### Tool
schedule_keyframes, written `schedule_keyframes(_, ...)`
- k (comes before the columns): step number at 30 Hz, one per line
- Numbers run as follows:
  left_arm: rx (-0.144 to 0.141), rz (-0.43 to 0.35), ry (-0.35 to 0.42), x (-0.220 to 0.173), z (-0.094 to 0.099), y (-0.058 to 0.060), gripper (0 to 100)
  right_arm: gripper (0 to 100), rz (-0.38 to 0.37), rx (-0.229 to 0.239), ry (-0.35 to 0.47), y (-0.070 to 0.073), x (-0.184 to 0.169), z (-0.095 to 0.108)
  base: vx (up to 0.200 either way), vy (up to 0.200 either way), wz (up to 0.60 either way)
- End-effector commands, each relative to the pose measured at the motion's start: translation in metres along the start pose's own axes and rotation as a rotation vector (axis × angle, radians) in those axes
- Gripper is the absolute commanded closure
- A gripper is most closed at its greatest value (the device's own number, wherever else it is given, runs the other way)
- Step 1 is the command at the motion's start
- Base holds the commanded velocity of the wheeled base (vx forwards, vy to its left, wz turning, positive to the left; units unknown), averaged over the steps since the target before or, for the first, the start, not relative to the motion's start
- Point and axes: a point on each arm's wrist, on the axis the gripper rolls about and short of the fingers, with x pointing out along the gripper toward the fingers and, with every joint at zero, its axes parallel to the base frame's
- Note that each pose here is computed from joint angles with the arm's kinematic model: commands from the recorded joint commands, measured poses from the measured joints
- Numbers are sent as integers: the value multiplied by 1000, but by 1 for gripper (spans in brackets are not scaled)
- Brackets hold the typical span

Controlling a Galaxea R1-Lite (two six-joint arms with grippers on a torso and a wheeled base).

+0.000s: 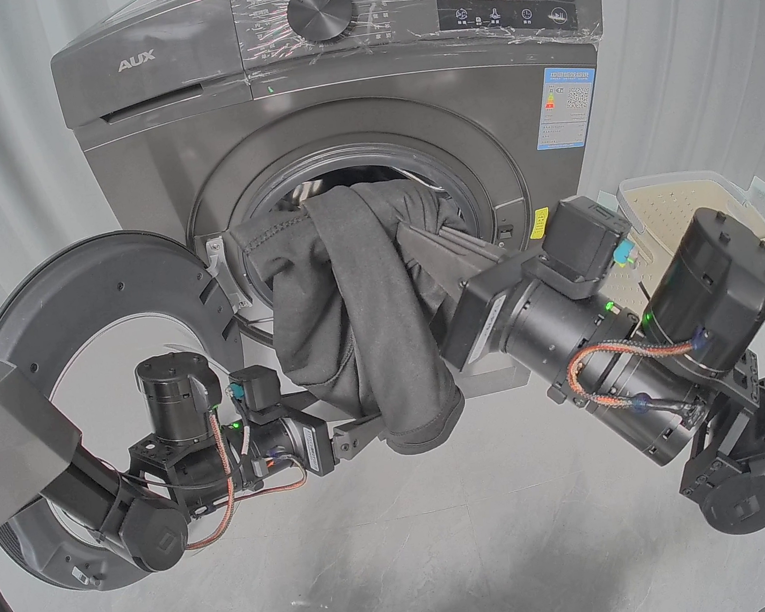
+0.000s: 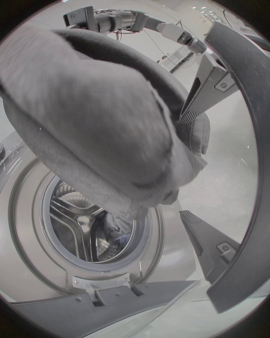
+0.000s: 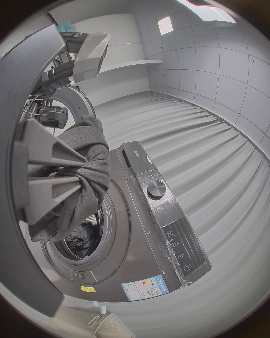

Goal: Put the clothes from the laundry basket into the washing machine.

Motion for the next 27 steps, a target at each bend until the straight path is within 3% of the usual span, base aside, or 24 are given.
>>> schedule_keyframes(1,-3,-51,-13,3,1,-8,0,100,1,0,0,0,1,-1,0,0,0)
schedule_keyframes(4,-1,-101,-40,5,3,-15,0,100,1,0,0,0,0,-1,0,0,0)
schedule_keyframes(9,-33,-126,-40,8,3,-22,0,100,1,0,0,0,0,-1,0,0,0)
schedule_keyframes(18,-37,-128,-52,23,-11,-16,0,100,2,1,-3,1,0,0,0,0,0)
schedule_keyframes(24,-72,-131,-54,24,-14,-16,0,100,1,0,-1,0,1,-1,0,0,0)
schedule_keyframes(27,-67,-131,-65,28,-14,-15,0,100,1,0,-3,0,1,-1,0,0,0)
